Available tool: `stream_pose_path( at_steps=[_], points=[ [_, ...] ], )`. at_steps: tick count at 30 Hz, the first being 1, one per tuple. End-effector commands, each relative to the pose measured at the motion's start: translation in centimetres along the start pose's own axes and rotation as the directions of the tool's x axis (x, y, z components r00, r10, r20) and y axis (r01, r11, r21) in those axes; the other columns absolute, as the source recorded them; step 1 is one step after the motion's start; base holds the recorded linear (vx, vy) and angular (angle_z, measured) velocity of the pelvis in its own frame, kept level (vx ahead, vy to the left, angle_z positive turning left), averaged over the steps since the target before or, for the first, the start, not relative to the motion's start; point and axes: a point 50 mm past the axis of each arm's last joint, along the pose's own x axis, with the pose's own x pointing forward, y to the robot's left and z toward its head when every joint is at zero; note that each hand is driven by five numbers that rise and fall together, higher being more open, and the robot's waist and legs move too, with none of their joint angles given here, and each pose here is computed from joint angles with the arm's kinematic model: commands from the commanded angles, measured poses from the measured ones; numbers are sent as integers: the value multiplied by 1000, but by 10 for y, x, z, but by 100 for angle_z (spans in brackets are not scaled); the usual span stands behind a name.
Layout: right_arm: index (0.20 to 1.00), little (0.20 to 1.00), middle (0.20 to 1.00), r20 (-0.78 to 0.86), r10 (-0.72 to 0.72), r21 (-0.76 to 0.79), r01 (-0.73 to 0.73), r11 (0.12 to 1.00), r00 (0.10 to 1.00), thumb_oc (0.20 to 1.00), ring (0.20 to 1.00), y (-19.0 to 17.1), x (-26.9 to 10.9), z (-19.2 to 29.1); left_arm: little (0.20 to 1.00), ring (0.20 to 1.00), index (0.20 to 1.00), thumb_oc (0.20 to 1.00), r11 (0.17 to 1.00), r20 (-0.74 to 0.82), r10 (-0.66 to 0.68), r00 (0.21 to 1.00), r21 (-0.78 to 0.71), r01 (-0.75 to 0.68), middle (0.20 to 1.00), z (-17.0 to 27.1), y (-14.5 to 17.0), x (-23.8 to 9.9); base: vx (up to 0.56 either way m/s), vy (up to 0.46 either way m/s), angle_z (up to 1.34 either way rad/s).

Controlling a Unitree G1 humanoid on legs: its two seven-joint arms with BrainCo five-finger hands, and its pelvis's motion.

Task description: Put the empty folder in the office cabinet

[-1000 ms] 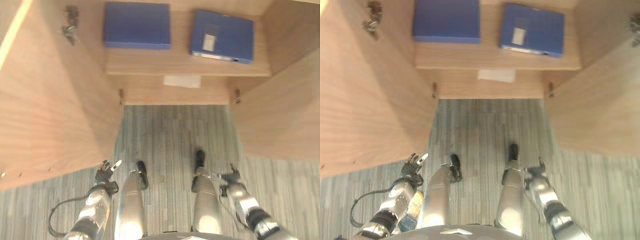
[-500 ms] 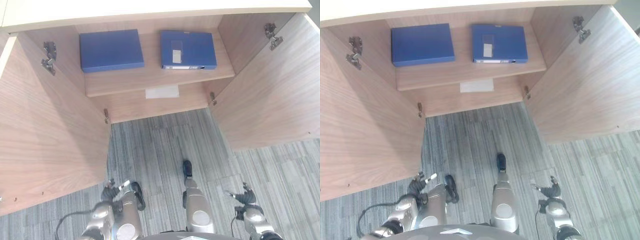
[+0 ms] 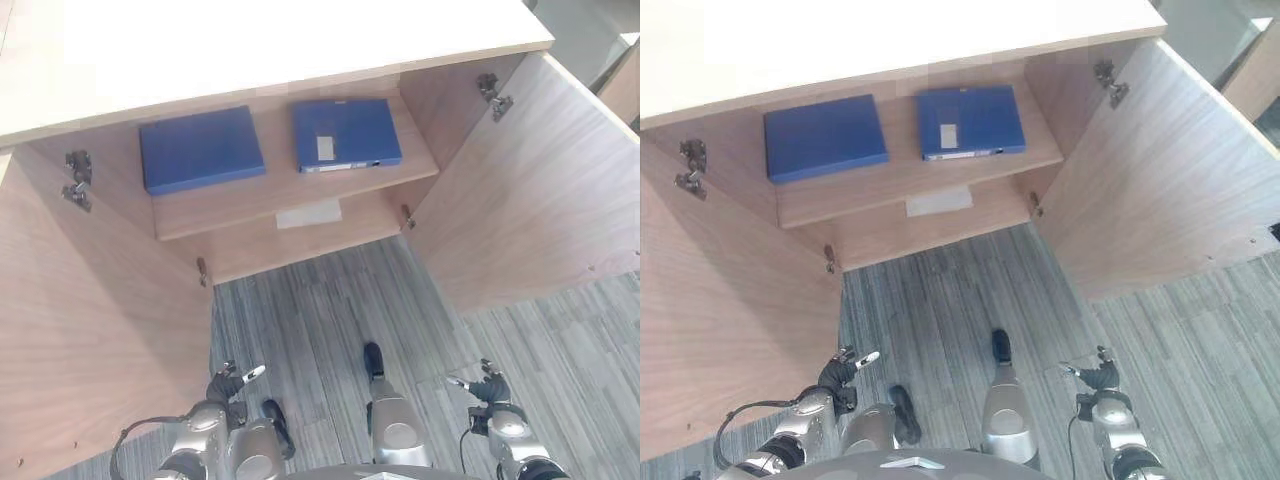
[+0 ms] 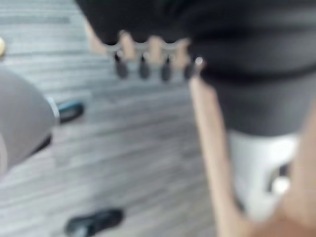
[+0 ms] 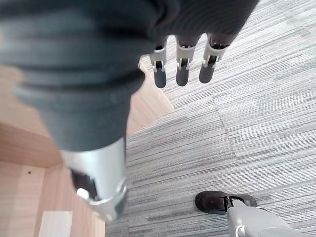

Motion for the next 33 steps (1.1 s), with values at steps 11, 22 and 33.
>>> stream_pose_path(
  at_steps=[11,22,33],
  points=[
    [1000,1000,1000,-241,-698,563,683,465,674,1000,1000,-108,-31,-26,1000,1000,1000,1000,998,-28,-26,999,48,27,1000,-29,1,-13,134,-50,-21],
    [1000,1000,1000,-111,-838,738,609,291,534,1000,1000,-187,-50,29,1000,1000,1000,1000,997,-11,58,998,48,-57,1000,-43,47,-42,225,-180,5],
    [1000,1000,1000,6,-768,780,477,404,640,1000,1000,-171,-54,10,1000,1000,1000,1000,996,43,78,996,-39,-76,1000,-40,38,-39,68,-139,0]
  ],
)
